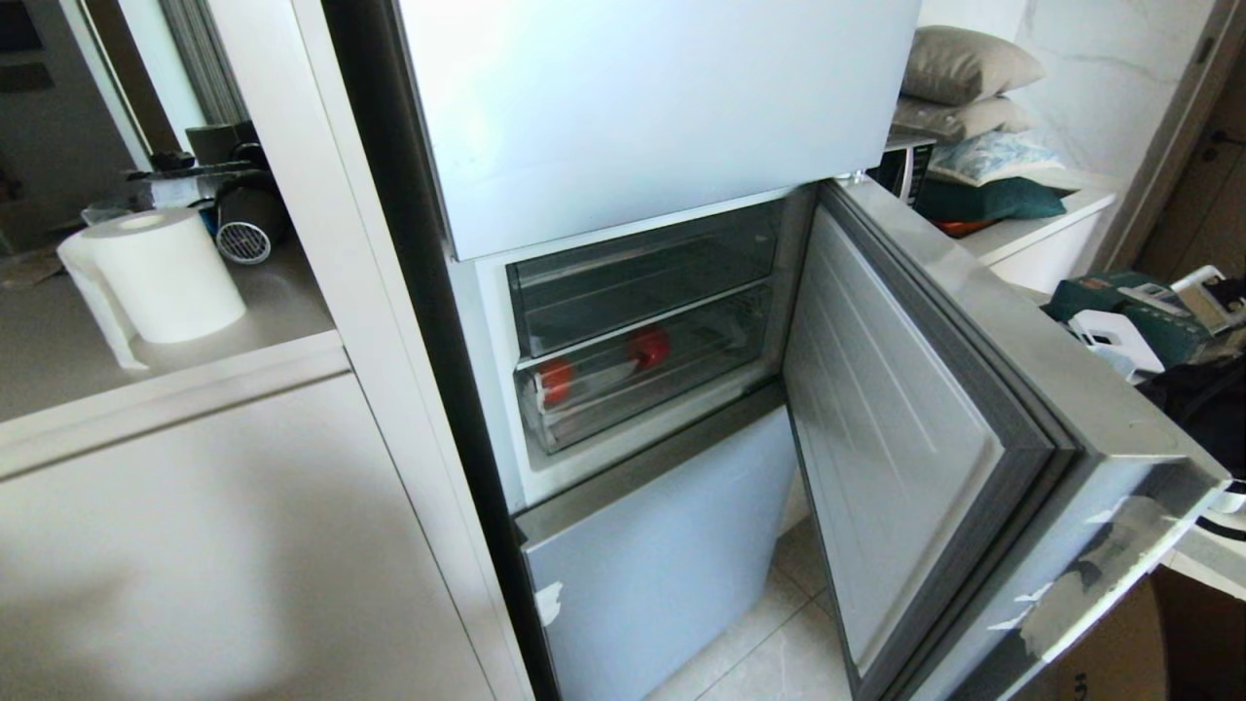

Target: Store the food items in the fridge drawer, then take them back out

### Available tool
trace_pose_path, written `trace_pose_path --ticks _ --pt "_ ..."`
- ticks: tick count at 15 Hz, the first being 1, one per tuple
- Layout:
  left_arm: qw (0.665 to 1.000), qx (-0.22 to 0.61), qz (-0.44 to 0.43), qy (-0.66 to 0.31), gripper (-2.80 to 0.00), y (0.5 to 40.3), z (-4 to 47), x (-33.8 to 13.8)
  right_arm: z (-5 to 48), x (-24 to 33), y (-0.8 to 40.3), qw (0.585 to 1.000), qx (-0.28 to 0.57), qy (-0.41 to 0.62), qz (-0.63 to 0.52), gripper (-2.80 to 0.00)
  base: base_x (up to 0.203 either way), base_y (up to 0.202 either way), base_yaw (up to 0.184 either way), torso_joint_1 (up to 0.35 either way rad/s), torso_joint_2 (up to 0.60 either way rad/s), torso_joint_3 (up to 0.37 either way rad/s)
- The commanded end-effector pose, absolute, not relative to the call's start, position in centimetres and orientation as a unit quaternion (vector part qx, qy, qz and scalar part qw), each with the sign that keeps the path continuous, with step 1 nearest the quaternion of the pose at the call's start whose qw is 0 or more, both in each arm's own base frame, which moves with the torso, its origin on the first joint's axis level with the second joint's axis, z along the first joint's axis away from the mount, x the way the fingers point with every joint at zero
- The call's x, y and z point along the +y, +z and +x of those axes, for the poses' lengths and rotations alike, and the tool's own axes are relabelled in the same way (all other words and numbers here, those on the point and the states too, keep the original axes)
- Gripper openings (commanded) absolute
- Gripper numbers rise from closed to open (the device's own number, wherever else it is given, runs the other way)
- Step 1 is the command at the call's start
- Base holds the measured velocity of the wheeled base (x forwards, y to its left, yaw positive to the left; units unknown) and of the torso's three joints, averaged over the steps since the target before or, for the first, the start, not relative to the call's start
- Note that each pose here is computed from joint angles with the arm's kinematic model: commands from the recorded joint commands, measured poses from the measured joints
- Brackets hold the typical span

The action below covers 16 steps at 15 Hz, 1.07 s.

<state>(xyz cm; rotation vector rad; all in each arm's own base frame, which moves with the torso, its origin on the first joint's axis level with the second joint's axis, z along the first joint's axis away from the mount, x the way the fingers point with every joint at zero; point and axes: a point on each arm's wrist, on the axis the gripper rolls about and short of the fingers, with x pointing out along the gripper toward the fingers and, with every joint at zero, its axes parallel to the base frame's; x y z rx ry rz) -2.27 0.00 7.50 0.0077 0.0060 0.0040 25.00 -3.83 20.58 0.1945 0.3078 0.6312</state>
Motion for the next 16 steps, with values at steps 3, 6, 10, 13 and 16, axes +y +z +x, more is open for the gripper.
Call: trace_pose_path --ticks 3,6,10,13,16 --pt "1.000 0.003 0.004 0.002 -2.80 7.5 -2.3 0.0 24.8 1.4 20.6 0.898 0.156 0.403 0.080 -2.80 0.000 0.000 0.000 0.000 0.00 0.000" --pt "1.000 0.003 0.004 0.002 -2.80 7.5 -2.3 0.0 24.9 5.0 20.8 0.881 0.164 0.438 0.071 -2.80 0.000 0.000 0.000 0.000 0.00 0.000" --pt "1.000 0.003 0.004 0.002 -2.80 7.5 -2.3 0.0 28.5 12.4 19.9 0.904 0.140 0.393 0.093 -2.80 0.000 0.000 0.000 0.000 0.00 0.000" --pt "1.000 0.003 0.004 0.002 -2.80 7.5 -2.3 0.0 34.0 18.0 16.7 0.928 0.102 0.336 0.127 -2.80 0.000 0.000 0.000 0.000 0.00 0.000" --pt "1.000 0.003 0.004 0.002 -2.80 7.5 -2.3 0.0 38.8 22.1 15.8 0.931 0.044 0.326 0.157 -2.80 0.000 0.000 0.000 0.000 0.00 0.000"
